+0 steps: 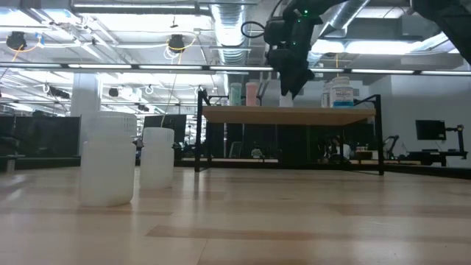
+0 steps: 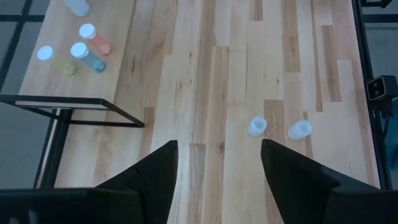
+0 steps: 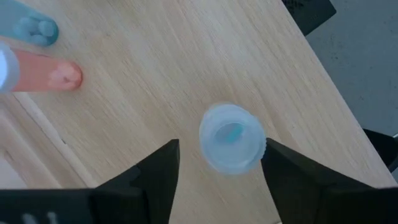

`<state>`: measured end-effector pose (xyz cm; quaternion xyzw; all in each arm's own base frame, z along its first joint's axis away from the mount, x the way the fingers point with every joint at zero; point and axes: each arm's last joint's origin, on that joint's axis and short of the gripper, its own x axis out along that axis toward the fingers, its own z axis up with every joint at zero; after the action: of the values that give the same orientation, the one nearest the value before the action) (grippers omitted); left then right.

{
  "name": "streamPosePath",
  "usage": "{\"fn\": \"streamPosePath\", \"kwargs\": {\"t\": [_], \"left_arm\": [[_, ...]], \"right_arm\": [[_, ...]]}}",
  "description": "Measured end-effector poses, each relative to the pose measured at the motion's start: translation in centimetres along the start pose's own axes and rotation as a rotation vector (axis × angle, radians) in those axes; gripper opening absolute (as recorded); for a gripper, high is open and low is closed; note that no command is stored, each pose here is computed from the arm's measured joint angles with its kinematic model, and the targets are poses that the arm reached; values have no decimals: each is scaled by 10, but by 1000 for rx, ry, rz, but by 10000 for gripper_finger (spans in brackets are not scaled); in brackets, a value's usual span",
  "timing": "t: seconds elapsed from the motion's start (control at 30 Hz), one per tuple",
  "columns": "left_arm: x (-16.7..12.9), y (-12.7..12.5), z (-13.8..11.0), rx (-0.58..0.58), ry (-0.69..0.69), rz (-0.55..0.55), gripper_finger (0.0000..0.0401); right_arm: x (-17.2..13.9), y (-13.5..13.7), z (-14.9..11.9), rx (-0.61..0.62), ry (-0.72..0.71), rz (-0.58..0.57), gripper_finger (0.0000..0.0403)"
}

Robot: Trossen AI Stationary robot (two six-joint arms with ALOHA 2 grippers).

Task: Pick and place medicine bottles onto shelf by color
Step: Put the top transparent pill bottle on the shelf, then move the transparent pill bottles to the center of the table

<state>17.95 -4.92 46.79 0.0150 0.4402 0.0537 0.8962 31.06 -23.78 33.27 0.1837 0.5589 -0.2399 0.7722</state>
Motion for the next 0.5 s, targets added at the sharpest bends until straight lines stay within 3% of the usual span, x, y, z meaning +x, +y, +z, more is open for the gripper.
{"fn": "streamPosePath", "kwargs": {"t": [0.2, 0.5], "left_arm": [[0, 0, 0, 0, 0, 0, 217], [0, 0, 0, -37, 0, 0, 217]], "right_arm": [[-14, 0, 4, -2, -48, -2, 249], [-87, 9, 0, 29, -177, 2, 249]]}}
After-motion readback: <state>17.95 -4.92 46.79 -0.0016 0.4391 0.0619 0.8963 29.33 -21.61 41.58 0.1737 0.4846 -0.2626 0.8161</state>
